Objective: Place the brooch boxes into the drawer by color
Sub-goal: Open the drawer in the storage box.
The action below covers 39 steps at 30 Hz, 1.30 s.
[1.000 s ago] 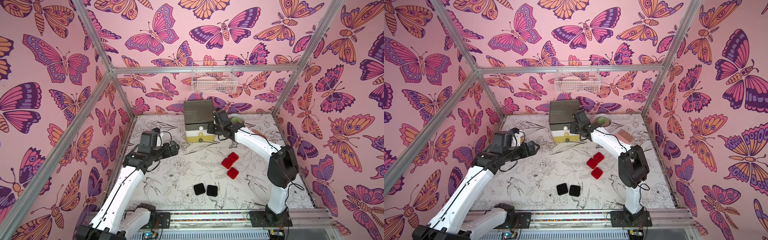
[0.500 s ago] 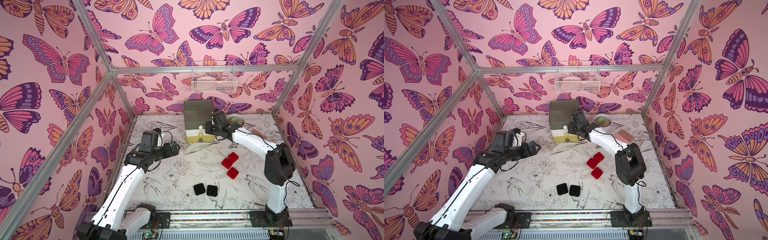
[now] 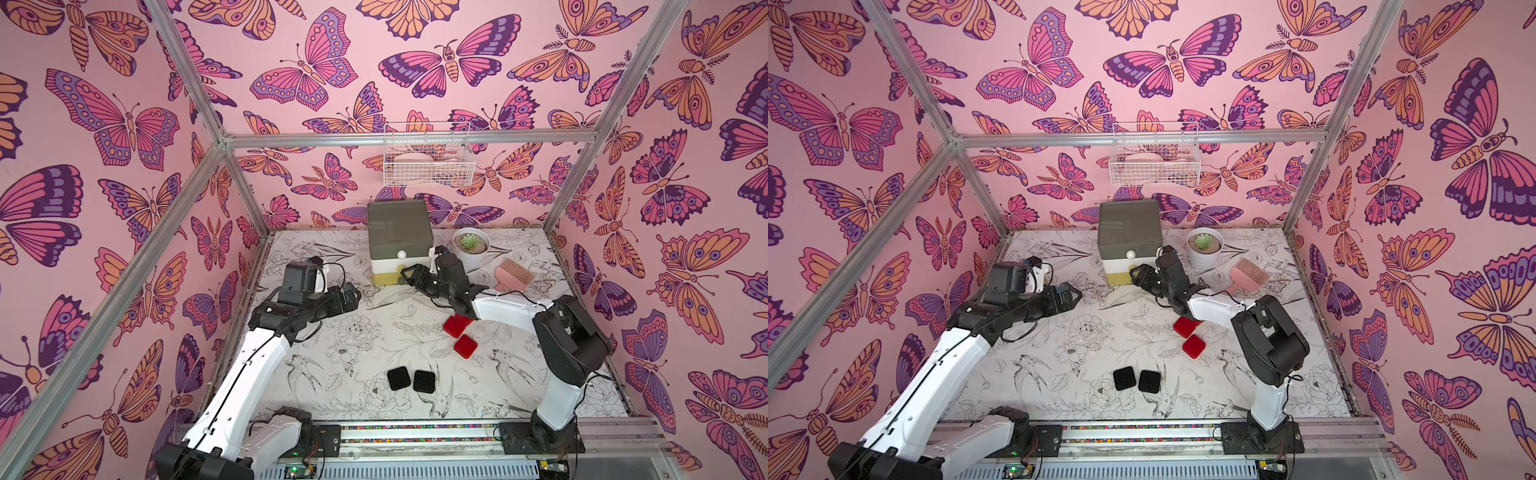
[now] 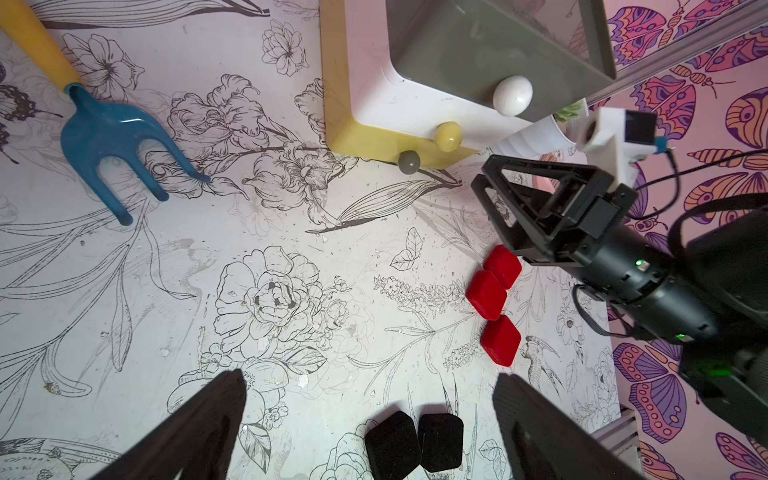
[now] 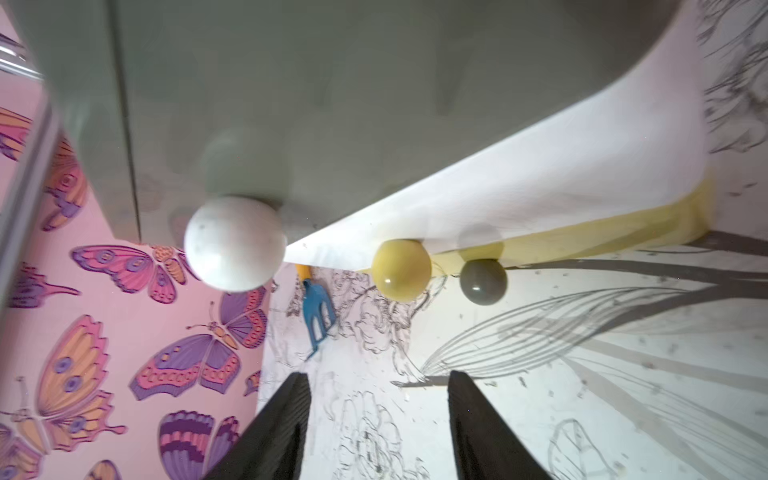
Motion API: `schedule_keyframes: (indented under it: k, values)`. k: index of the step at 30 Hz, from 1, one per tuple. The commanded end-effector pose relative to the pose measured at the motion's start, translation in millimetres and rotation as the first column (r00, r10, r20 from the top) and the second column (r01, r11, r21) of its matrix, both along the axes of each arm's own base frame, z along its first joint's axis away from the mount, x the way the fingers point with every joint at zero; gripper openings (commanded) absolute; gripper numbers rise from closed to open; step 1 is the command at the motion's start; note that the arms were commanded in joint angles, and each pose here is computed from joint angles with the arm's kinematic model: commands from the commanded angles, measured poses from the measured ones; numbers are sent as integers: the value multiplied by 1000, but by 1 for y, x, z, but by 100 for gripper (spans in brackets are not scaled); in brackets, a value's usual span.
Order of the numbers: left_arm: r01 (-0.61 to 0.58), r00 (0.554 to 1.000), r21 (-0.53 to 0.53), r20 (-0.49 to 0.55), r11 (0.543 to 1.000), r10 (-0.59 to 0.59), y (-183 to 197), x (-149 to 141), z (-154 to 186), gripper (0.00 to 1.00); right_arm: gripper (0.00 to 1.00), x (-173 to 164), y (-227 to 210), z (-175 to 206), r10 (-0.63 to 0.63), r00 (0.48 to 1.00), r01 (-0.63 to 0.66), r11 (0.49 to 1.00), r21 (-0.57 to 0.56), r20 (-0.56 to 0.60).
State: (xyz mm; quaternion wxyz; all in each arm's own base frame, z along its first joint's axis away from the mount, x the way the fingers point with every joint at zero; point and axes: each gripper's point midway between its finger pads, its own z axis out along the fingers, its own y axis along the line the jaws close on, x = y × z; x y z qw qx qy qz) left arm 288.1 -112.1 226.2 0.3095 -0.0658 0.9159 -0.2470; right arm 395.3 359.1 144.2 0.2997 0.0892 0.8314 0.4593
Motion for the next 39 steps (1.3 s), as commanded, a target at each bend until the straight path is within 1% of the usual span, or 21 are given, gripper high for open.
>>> schedule_keyframes:
  k: [1,4,6,10,26,39]
  values:
    - [-5,1000,-9,0,1000,5,3,-7,-1,100,58,9,14,23,-23,1000,22,972,235,-1]
    - [-3,1000,-8,-1,1000,3,2,-8,-2,100,54,19,8,19,-86,996,85,947,311,-10]
    - [-2,1000,-7,-5,1000,2,3,-9,-4,100,51,25,2,14,-137,990,136,938,320,-20]
    - [4,1000,-1,-7,1000,-4,2,-8,-5,100,51,28,-4,9,-176,984,175,937,303,-27]
    - [17,1000,25,-26,1000,-17,3,-1,-11,100,50,42,6,-19,-170,983,184,942,281,-74]
    - [32,999,26,-30,999,-32,0,1,-11,100,48,50,16,-17,-162,984,177,938,299,-73]
